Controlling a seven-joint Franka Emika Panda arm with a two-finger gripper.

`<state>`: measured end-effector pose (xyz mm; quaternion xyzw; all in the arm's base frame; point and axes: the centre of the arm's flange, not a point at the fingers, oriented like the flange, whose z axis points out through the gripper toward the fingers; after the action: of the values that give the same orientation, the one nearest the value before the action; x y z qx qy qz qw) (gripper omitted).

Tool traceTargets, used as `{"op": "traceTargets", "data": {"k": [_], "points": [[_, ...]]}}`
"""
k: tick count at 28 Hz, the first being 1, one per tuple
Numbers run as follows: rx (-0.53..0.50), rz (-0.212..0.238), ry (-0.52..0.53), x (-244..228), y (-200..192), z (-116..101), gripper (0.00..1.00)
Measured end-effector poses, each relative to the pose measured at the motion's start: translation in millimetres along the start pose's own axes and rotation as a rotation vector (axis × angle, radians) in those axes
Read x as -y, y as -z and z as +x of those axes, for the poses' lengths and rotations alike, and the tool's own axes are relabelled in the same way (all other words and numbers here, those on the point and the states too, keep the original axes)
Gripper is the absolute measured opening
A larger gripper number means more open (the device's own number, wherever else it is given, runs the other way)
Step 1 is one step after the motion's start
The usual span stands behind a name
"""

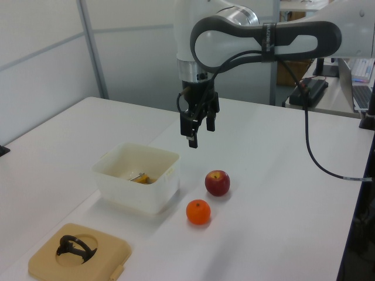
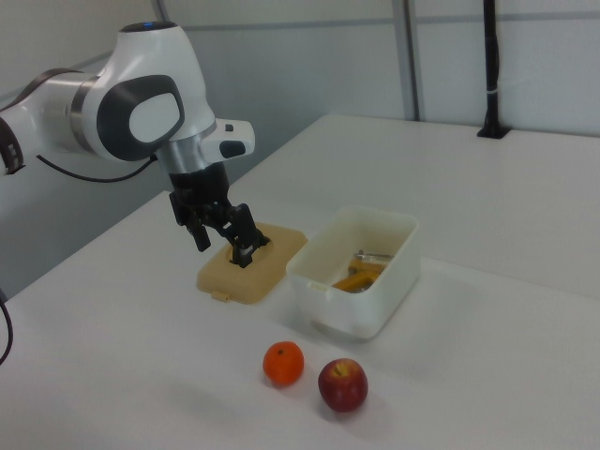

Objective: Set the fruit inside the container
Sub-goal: 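Lower the gripper down onto the red apple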

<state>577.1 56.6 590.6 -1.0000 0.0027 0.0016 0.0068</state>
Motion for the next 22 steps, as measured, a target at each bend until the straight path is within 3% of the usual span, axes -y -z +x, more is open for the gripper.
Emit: {"op": "traceTargets", "data": {"k": [5,13,17,22], "points": [[0.031,-0.003,-0.012,-6.6,-10.4,2.5,1.00],[0.071,-0.002,-0.094,-54.9,-53.1,25.7,1.00],[0.094,-0.009,-0.126,-76.5,-93.6,38.4,1.00],[0.142,-0.054,-0.131,-91.4,-160.0,50.2,1.00]]}}
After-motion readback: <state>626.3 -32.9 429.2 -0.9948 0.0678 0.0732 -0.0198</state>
